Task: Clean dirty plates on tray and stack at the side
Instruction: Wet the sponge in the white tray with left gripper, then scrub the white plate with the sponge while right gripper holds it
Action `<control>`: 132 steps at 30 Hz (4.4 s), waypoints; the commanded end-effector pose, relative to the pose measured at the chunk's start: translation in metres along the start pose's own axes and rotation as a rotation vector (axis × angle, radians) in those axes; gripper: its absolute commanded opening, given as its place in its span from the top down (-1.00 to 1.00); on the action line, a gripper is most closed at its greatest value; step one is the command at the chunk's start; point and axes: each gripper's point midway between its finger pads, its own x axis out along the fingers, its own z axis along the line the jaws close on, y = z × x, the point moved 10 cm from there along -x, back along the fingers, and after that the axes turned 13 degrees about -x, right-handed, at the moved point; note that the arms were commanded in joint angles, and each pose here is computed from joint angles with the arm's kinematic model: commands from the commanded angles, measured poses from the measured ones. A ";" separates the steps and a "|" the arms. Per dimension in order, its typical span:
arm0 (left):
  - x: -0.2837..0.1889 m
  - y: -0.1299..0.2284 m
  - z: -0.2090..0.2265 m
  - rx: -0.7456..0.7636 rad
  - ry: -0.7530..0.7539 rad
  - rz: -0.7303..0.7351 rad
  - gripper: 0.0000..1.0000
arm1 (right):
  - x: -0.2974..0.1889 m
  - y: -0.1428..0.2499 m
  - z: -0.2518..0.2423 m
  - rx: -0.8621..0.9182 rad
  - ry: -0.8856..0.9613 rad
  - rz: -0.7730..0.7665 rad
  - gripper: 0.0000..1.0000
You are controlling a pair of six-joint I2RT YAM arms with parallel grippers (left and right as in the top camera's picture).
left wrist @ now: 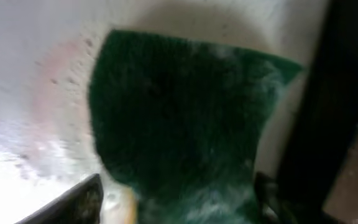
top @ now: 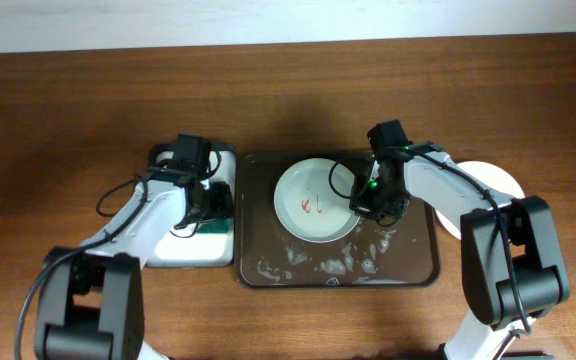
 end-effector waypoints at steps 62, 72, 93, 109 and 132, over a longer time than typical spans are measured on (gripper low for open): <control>-0.131 -0.002 0.002 0.032 -0.279 -0.696 1.00 | 0.005 0.004 -0.006 -0.028 0.054 0.023 0.92; -0.121 0.003 -0.008 0.060 -0.146 -0.595 1.00 | 0.005 0.004 -0.006 -0.028 0.054 0.023 0.92; -0.061 0.003 -0.020 0.134 0.319 -0.032 1.00 | 0.005 0.004 -0.006 -0.043 0.054 0.024 0.92; -0.043 0.018 -0.108 0.187 0.765 0.131 1.00 | 0.005 0.004 -0.006 -0.043 0.054 0.025 0.92; 0.051 0.052 -0.147 0.028 0.488 0.080 1.00 | 0.005 0.004 -0.006 -0.043 0.053 0.026 0.92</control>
